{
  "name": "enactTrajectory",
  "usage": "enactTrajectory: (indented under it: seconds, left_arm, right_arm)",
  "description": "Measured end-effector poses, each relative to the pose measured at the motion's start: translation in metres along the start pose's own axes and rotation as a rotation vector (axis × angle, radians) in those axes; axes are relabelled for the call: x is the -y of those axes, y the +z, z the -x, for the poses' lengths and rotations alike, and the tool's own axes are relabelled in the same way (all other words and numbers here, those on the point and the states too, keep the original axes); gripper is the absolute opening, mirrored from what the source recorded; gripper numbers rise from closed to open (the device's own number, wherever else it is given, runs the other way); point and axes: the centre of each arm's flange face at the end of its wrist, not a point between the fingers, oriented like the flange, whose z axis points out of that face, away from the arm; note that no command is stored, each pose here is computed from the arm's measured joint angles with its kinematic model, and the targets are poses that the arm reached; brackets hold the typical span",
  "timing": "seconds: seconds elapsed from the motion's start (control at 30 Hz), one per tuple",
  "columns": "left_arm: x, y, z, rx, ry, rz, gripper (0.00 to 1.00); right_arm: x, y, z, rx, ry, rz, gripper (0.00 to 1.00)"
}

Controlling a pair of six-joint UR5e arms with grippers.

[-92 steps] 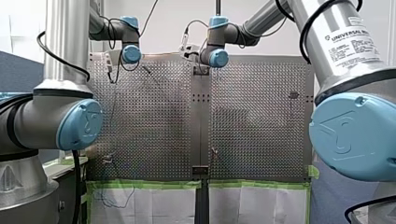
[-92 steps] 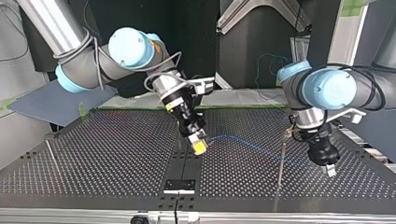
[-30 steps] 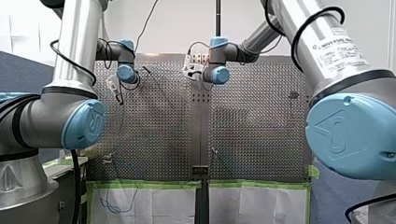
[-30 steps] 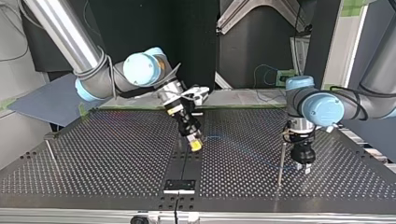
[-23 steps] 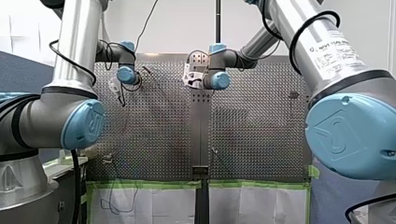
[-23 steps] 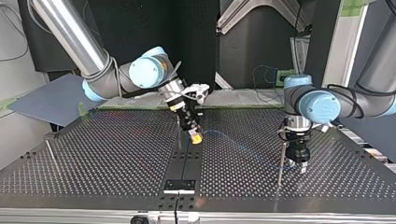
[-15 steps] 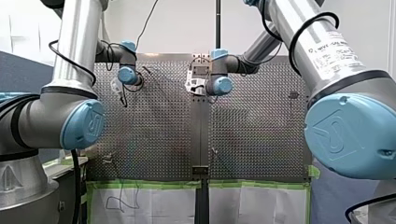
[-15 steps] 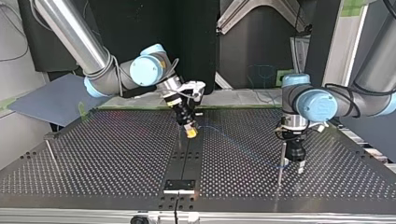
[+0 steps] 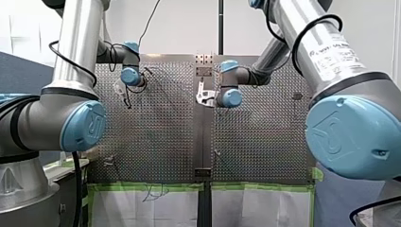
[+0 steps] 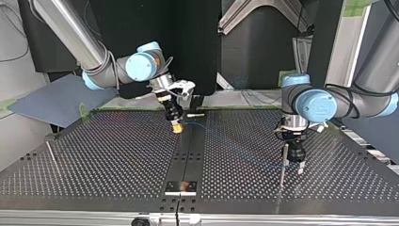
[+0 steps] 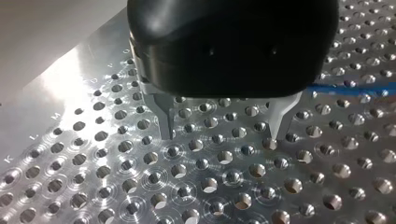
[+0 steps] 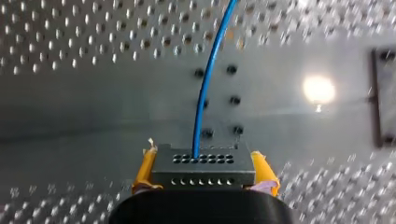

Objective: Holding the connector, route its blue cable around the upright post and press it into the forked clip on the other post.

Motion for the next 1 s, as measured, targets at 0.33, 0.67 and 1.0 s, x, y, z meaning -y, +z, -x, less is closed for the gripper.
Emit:
enactTrajectory:
  seconds: [0.33,0.67,1.0]
  left_arm:
    - [0.003,-0.001,-0.002,-0.003,-0.008,-0.004,1.00]
    - [0.004,-0.002,-0.002,-0.001,-0.009,-0.003,1.00]
    - [0.004,-0.002,-0.002,0.000,-0.009,0.000,1.00]
  right_arm:
    - [-0.061,-0.014,0.025,-0.020,0.089,0.115,0.00]
    - [-0.116,-0.031,0.047,-0.036,0.119,0.203,0.00]
    - [-0.177,-0.058,0.083,-0.028,0.076,0.346,0.00]
